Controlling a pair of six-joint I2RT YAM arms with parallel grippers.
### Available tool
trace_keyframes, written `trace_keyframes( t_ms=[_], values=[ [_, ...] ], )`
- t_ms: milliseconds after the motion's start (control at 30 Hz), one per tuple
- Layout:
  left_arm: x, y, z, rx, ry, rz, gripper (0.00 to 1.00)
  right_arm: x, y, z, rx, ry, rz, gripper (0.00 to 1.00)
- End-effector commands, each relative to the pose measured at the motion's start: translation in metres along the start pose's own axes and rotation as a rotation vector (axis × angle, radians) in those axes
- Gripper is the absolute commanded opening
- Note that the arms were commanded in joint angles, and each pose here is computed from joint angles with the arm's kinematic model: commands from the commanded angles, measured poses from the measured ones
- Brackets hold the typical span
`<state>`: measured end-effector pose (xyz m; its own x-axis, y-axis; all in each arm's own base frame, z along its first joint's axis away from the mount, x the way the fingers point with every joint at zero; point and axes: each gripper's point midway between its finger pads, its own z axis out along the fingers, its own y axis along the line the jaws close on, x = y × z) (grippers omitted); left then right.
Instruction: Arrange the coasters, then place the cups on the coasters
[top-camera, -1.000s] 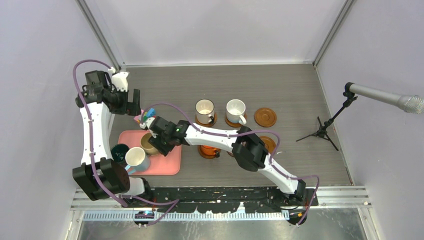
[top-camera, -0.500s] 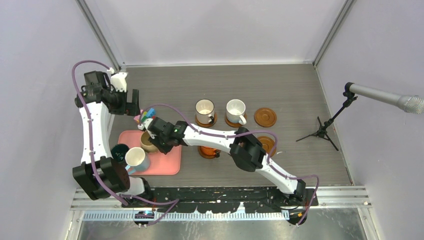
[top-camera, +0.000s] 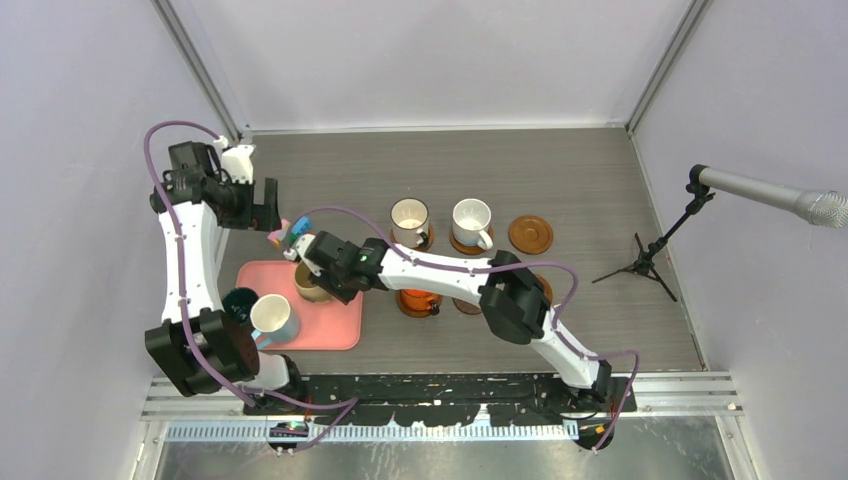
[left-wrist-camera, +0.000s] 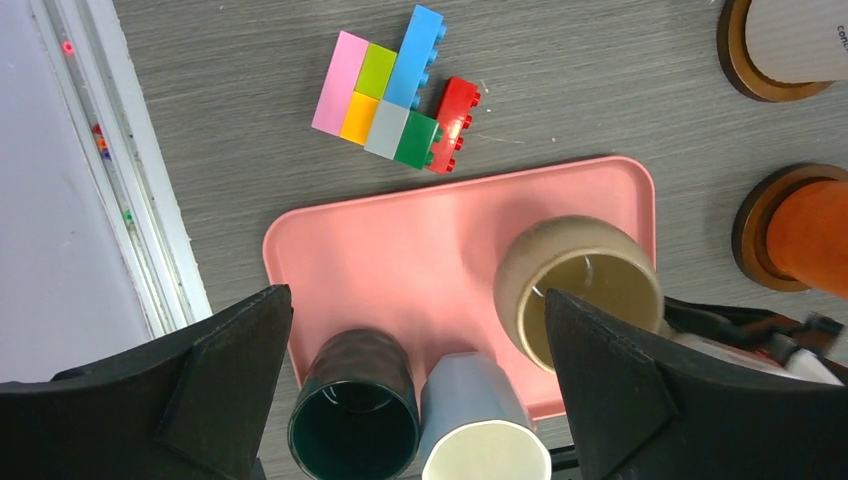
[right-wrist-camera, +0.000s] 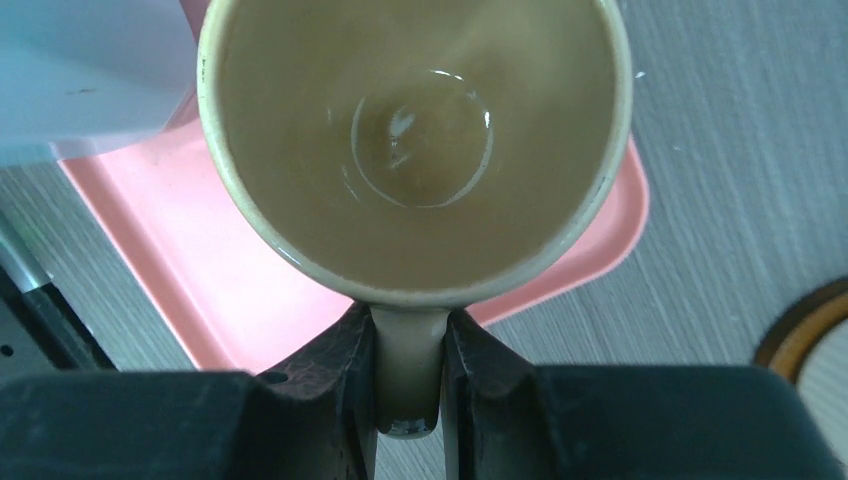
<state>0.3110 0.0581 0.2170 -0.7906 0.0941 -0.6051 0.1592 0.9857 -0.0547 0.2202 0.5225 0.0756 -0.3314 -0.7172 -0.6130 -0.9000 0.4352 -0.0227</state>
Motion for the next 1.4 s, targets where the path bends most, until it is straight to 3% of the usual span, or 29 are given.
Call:
trace_keyframes(
  t_ms=[0,300,533,800,1100,1367],
  values=[
    [-0.019,0.002,-0.005,0.003,-0.052,-0.020,1.00,-0.095,-0.015,-0.095,0.028,-0.319,-0.007,0.00],
    [-0.028,-0.001,-0.008,0.024,-0.066,-0.051,1.00,-0.099,-0.048,-0.185,0.054,-0.422,0.053,0.00],
    [-0.034,-0.001,-0.007,0.028,-0.076,-0.082,1.00,-0.053,-0.082,-0.245,0.098,-0.410,0.107,0.00],
    [-0.032,0.000,-0.010,0.008,-0.075,-0.093,1.00,0.031,-0.126,-0.295,0.213,-0.390,0.225,0.00],
    [-0.033,-0.003,-0.007,0.028,-0.056,-0.159,1.00,0.128,-0.149,-0.295,0.328,-0.324,0.350,0.00],
    [-0.034,-0.006,-0.002,0.052,-0.046,-0.198,1.00,0.173,-0.148,-0.259,0.341,-0.249,0.471,0.00]
  ],
)
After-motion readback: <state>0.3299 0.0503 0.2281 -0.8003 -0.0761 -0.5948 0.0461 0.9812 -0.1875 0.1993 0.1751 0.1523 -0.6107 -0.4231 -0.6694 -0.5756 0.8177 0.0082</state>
